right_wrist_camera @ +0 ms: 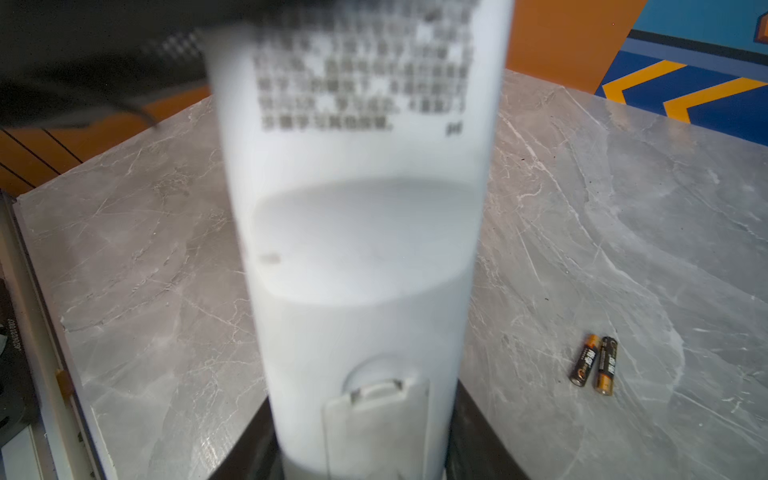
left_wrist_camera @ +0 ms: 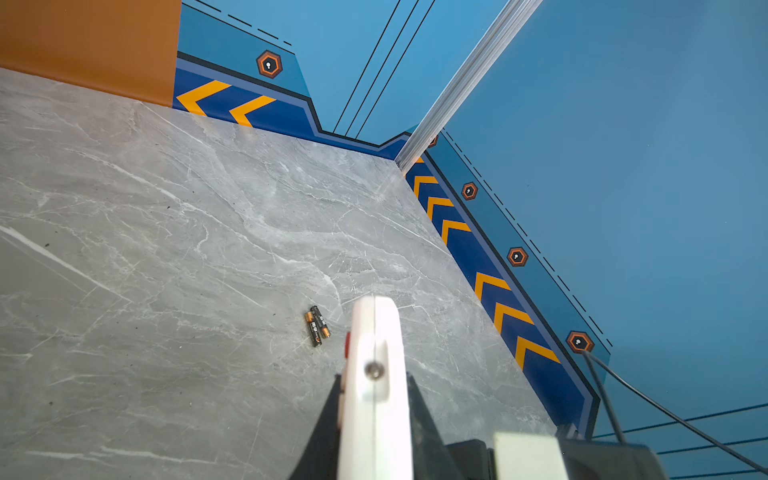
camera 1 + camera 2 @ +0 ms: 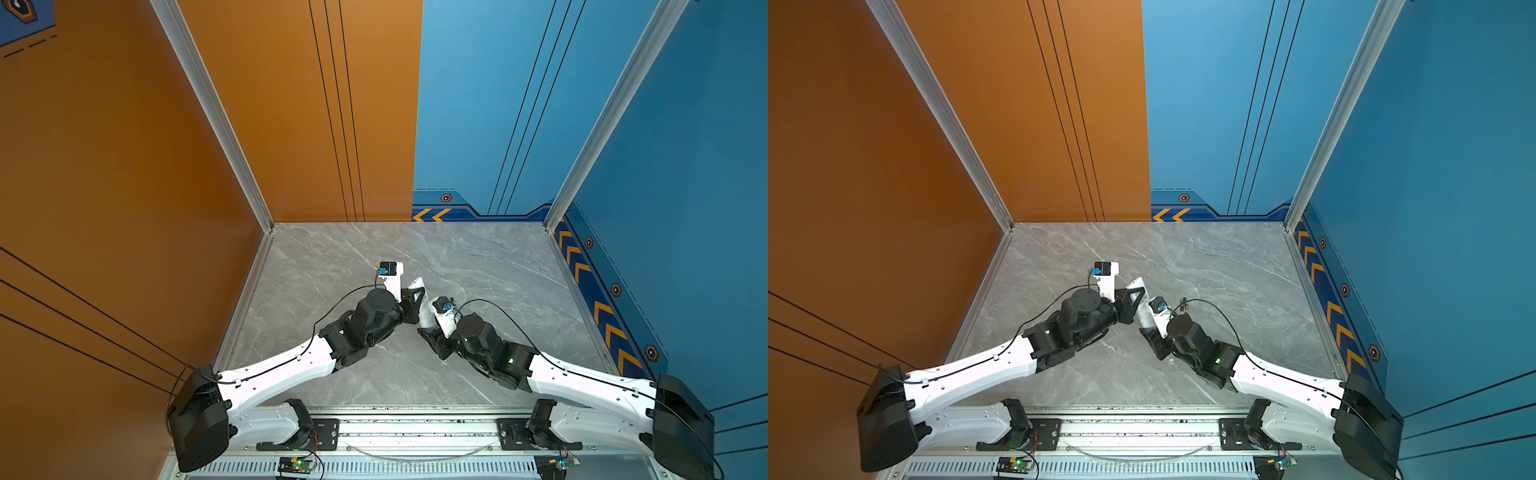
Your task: Load the batteries into the remote control
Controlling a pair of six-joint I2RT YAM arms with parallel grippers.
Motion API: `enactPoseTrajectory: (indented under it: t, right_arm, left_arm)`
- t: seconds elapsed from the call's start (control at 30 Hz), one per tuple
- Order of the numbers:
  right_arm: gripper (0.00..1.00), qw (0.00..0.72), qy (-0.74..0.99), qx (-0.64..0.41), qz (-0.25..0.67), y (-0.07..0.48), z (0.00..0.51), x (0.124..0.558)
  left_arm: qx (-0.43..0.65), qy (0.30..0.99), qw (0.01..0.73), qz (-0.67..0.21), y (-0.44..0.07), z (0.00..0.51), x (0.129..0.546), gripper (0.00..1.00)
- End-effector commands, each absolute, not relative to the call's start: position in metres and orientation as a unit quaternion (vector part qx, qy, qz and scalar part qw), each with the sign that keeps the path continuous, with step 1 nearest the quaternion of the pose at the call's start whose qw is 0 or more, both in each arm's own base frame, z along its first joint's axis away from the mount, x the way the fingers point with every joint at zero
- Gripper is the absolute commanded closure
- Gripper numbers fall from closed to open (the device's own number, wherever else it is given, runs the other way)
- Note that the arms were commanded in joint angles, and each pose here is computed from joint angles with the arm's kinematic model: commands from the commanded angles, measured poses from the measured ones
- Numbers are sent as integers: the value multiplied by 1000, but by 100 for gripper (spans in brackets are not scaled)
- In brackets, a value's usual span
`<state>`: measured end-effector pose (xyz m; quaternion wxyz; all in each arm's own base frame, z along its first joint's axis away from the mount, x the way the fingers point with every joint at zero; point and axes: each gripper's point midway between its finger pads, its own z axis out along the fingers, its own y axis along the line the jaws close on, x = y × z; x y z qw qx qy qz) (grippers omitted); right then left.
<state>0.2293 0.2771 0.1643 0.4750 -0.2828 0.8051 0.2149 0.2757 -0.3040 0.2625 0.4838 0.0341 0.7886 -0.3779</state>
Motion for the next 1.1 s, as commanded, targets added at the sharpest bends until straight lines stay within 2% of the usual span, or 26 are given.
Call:
enactPoseTrajectory:
  t: [0.0,0.13,0.3,0.47,0.57,0.63,1.07]
  right_arm:
    - [100,493,790,-281,231,285,177,230]
    - [98,488,789,-288,235,287,177,228]
    - [79,481,788,-297,243,291,175,223]
    - [57,489,780,-302,248,291,181,222]
    - [34,491,777,-306,246,290,185,221]
    - [27,492,777,-308,245,288,186,219]
    - [0,487,777,-332,221,282,184,217]
  left_arm:
    - [37,785,486,-384,-299,263,274,95]
    - [37,785,488,-380,-293,261,275,100]
    - [36,787,491,-372,-286,259,278,100]
    - [32,785,492,-374,-282,263,280,100]
    - [27,784,495,-372,-278,262,279,100]
    - [26,785,495,-370,-275,262,278,100]
    - [12,793,494,-357,-256,251,282,100]
